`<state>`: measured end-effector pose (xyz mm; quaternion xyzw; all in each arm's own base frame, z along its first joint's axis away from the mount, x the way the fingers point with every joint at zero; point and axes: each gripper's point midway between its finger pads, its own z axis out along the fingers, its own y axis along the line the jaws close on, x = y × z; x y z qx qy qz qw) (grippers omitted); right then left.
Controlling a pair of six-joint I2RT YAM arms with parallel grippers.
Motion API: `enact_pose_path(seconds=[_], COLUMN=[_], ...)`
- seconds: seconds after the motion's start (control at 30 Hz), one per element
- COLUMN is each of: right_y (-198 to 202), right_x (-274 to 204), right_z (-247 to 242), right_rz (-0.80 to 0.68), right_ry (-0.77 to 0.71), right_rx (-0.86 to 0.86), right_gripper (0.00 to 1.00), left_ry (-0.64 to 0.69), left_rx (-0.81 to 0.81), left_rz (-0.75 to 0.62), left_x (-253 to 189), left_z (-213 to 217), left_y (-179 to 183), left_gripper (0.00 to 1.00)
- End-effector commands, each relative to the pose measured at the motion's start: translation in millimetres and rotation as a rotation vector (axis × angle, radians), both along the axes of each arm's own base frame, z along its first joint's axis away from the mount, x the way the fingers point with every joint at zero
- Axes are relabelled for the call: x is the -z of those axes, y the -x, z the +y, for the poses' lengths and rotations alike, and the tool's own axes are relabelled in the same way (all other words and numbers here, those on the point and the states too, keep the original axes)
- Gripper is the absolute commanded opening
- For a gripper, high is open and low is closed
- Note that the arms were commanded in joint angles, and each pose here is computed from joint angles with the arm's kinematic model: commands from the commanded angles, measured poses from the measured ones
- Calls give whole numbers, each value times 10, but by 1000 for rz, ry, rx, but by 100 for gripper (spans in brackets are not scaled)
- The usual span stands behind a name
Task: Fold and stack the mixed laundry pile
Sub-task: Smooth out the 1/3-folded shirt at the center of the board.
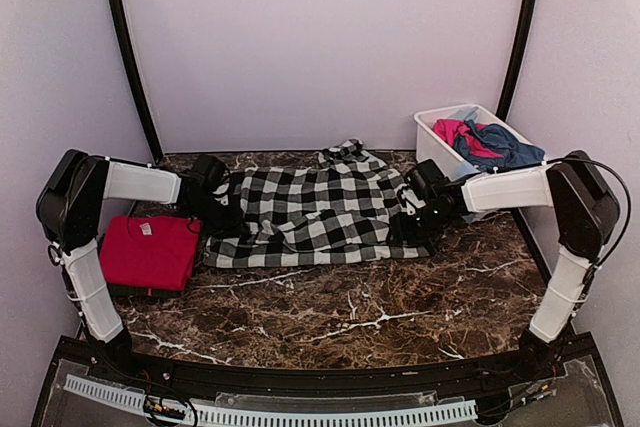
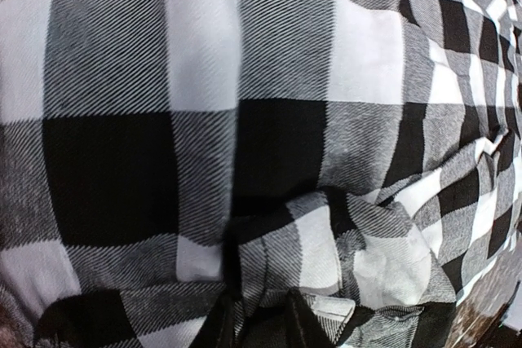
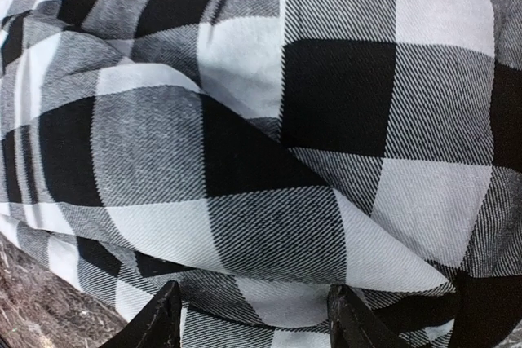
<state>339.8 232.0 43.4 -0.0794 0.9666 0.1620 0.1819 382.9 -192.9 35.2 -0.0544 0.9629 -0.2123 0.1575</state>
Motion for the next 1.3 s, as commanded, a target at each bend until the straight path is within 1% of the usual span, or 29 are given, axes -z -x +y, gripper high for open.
enact_pose_path(seconds=[0.0,0.03,0.07,0.13,0.33,0.47,0.5,0.53,0.57,0.6,0.63,0.67,0.7,0.73,0.8,0.9,0.93,1.0,1.03,1.07,1.1,1.13,1.17,1.2,1.23,1.27], right_y=[-25,-28,-29,-37,-43,-54,-57,-63,-71,-74,-84,-82,-85,-85,-65,-38,-33,-41,-54,-65,-83,-100,-109,-122,-134,-150], right_x=[183,199,216,238,276,279,276,266,254,238,216,191,150,84,-36,-276,-346,-472,-511,-542,-550,-545,-511,-458,-427,-391], right_z=[-100,-108,-118,-139,-174,-183,-182,-179,-181,-177,-173,-159,-136,-117,-64,-1,0,12,14,22,26,33,48,62,82,103], right_rz=[3,4,6,10,16,19,18,16,13,11,8,6,1,-9,-25,-65,-76,-98,-106,-112,-115,-114,-107,-95,-90,-84], right_ry=[52,54,58,63,72,72,72,71,70,70,68,59,47,32,-3,-45,-54,-67,-69,-70,-69,-65,-59,-51,-48,-45], right_rx=[10,12,13,17,22,24,23,22,23,20,19,14,8,4,-15,-33,-32,-29,-25,-23,-19,-17,-18,-16,-17,-16], right_gripper=[57,57,57,56,56,56,56,55,55,55,55,55,55,55,55,56,56,57,57,57,56,56,54,53,51,50], left_ry=[10,1,-10,-42,-131,-194,-203,-214,-224,-246,-261,-308,-337,-383,-387,-290,-249,-227,-222,-227,-230,-243,-255,-275,-303,-317], left_rx=[12,10,7,0,-19,-22,-19,-13,-10,-4,-1,-3,-8,-11,3,62,107,152,175,190,210,225,255,274,300,335], left_rz=[-40,-35,-49,-61,-88,-59,-46,-31,-19,-8,-4,-2,-9,-18,-63,-177,-196,-229,-246,-230,-244,-219,-236,-216,-238,-227], left_x=[-171,-185,-241,-327,-533,-471,-428,-391,-350,-317,-301,-291,-316,-350,-500,-782,-828,-867,-915,-830,-877,-765,-798,-681,-700,-596], left_z=[-57,-40,-21,41,235,348,358,377,389,424,448,529,584,662,668,462,359,248,199,172,119,89,12,-27,-114,-218], left_y=[-81,-68,-90,-88,-13,59,77,106,124,153,162,176,176,170,137,31,35,-40,-89,-119,-176,-204,-246,-265,-300,-277], left_gripper=[13,10,3,0,0,0,2,10,14,21,25,36,40,49,55,60,61,62,62,62,61,60,58,56,53,52])
